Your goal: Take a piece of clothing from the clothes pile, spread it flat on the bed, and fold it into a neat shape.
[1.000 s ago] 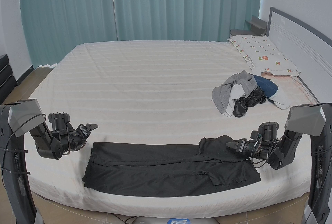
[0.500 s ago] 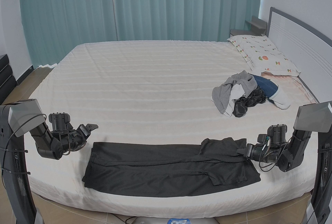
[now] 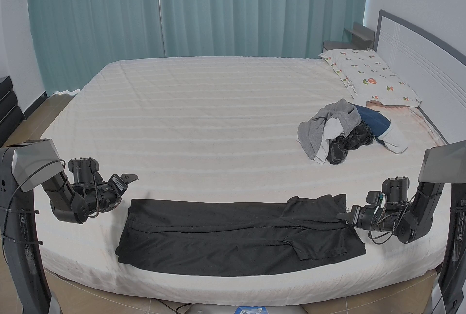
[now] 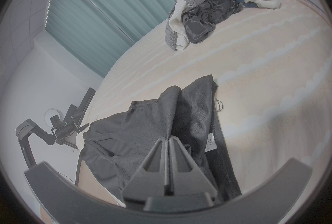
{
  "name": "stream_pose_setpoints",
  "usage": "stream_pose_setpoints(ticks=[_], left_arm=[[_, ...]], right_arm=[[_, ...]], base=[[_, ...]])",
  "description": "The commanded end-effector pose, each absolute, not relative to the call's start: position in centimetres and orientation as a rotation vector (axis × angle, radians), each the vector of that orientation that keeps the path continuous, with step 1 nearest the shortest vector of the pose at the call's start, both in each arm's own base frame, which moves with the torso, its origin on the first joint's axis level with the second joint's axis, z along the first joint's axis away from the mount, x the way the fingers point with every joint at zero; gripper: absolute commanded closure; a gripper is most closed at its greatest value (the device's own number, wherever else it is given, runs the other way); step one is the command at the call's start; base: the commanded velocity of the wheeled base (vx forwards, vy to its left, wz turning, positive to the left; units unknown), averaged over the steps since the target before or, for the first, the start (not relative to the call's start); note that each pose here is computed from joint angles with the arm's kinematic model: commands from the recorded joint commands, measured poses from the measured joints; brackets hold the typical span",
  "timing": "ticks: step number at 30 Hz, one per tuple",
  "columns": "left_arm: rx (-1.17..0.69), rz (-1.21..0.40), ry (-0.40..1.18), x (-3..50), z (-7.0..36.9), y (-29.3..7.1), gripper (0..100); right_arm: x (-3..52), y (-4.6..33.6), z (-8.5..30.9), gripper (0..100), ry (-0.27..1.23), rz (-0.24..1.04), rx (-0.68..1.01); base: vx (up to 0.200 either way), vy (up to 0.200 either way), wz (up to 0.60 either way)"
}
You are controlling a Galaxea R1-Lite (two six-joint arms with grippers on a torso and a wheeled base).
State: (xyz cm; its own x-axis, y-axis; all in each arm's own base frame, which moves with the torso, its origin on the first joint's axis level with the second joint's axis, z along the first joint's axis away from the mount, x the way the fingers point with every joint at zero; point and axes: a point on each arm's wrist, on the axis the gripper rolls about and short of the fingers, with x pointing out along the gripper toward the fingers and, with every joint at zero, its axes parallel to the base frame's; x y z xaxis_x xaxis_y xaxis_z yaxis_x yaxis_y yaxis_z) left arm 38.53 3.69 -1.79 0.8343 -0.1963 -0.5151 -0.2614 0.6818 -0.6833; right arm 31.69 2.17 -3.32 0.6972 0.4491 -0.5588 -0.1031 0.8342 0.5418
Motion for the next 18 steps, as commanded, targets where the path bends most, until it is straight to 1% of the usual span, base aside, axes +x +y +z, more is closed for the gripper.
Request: stream_pose_setpoints(ticks=[1,2,3,7,9,11,13,16,18], left_arm=[[-0.834,0.040,0.600,38.5,-1.8,3.7,0],[-0.834,0.040,0.600,38.5,-1.8,3.7,0],[-0.833,0.039,0.600,38.5,-1.8,3.7,0],[-0.834,0.037,0.601,38.5,-1.8,3.7,0],[-0.834,0.038,0.599,38.5,-1.7,3.7,0],[-0.836,0.036,0.598,38.5,-1.6,3.7,0],[-0.837,0.037,0.601,38.4,-1.6,3.7,0],[-0.838,0.036,0.603,38.4,-1.6,3.7,0],[-0.837,0.037,0.603,38.4,-1.6,3.7,0]], right_arm=[[31.5,2.2,-3.3,100,0.747,0.321,0.505],[31.4,2.1,-3.3,100,0.752,0.318,0.507],[31.4,2.1,-3.3,0,0.750,0.317,0.507],[31.5,2.1,-2.3,0,0.714,0.315,0.523],[31.4,2.5,-1.0,0,0.698,0.290,0.564],[31.3,2.9,-0.4,0,0.685,0.241,0.605],[31.1,4.5,0.2,0,0.670,0.158,0.668],[30.8,5.9,0.7,0,0.654,0.101,0.721],[30.6,7.0,0.9,0,0.656,0.085,0.743]], base=[[0.000,0.000,0.00],[0.000,0.000,0.00],[0.000,0.000,0.00],[0.000,0.000,0.00],[0.000,0.000,0.00],[0.000,0.000,0.00],[0.000,0.000,0.00],[0.000,0.000,0.00],[0.000,0.000,0.00]])
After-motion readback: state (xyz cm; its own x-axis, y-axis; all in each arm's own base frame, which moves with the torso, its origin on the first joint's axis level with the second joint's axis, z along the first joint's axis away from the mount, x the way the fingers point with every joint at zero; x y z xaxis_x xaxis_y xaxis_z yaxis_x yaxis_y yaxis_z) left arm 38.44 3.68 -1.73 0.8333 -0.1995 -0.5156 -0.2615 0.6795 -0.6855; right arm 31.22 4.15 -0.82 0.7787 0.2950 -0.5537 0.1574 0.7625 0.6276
